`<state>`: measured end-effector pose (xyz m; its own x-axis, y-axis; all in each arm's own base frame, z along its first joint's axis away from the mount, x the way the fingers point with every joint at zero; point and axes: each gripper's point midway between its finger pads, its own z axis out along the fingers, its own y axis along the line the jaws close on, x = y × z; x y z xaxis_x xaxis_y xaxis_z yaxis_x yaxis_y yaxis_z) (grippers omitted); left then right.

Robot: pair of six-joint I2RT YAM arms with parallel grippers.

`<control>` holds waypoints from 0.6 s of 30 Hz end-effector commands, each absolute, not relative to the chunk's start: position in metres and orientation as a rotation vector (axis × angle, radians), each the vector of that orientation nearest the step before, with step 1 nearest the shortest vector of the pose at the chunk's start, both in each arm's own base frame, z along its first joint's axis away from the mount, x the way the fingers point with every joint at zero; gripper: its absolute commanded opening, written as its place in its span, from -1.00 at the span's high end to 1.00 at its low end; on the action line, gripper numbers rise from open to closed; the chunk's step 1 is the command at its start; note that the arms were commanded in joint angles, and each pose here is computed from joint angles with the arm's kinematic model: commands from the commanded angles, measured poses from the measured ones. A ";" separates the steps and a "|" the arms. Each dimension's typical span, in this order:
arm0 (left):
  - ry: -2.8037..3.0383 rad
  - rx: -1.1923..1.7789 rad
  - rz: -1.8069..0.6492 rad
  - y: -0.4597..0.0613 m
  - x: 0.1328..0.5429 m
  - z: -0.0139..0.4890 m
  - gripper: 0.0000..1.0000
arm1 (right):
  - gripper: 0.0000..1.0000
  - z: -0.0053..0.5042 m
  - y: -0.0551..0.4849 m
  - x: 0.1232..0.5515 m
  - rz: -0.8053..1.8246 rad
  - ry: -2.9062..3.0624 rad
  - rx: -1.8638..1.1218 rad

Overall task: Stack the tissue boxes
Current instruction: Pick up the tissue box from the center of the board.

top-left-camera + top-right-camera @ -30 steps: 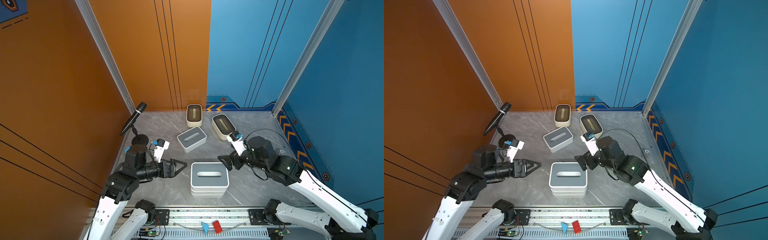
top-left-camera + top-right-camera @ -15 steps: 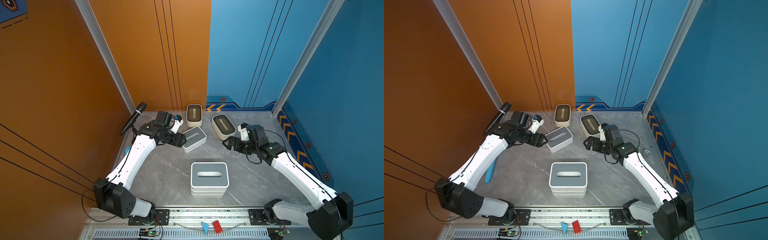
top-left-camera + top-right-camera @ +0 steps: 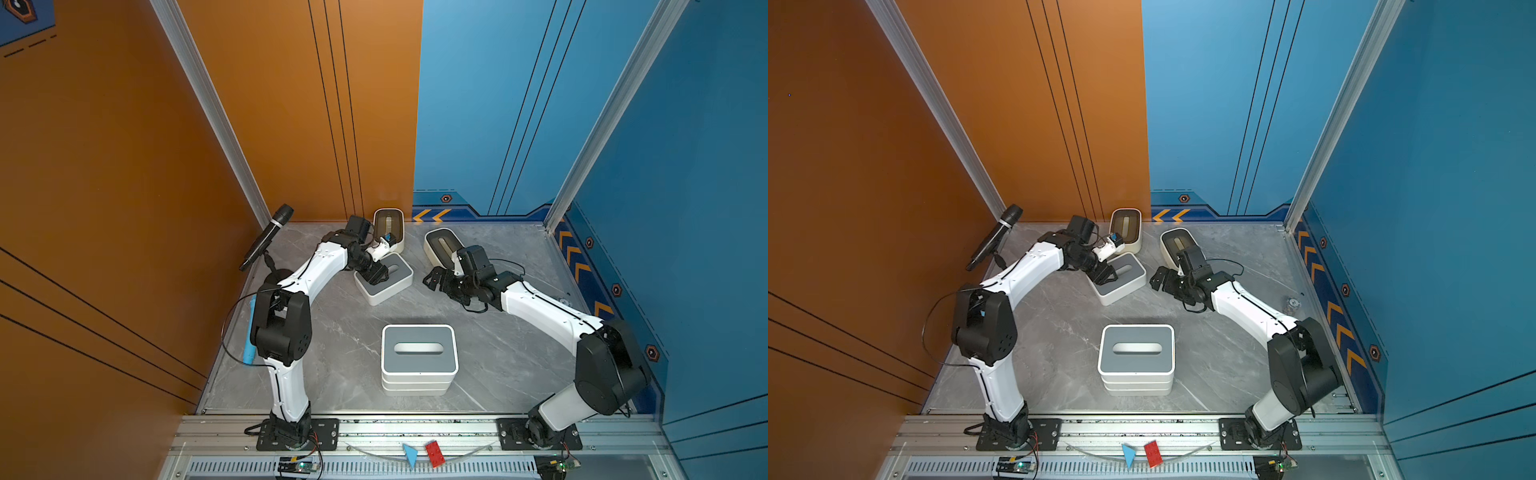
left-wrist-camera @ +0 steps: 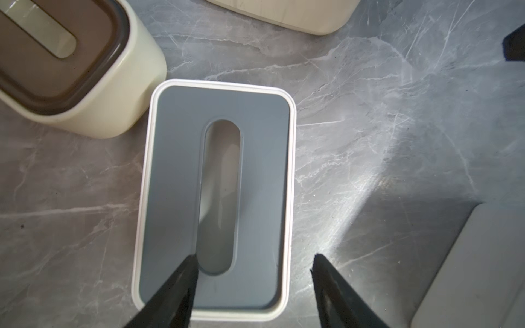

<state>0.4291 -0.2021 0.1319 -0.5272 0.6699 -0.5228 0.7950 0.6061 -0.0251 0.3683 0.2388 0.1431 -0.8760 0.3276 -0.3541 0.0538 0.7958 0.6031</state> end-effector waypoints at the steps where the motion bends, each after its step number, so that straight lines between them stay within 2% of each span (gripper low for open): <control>1: 2.297 1.271 -0.370 -0.218 0.430 0.132 -0.31 | -0.99 0.146 0.248 0.383 0.872 2.514 0.337; 18: 2.385 1.290 -0.268 -0.222 0.442 0.093 -0.22 | -0.99 0.140 0.253 0.391 0.868 2.533 0.346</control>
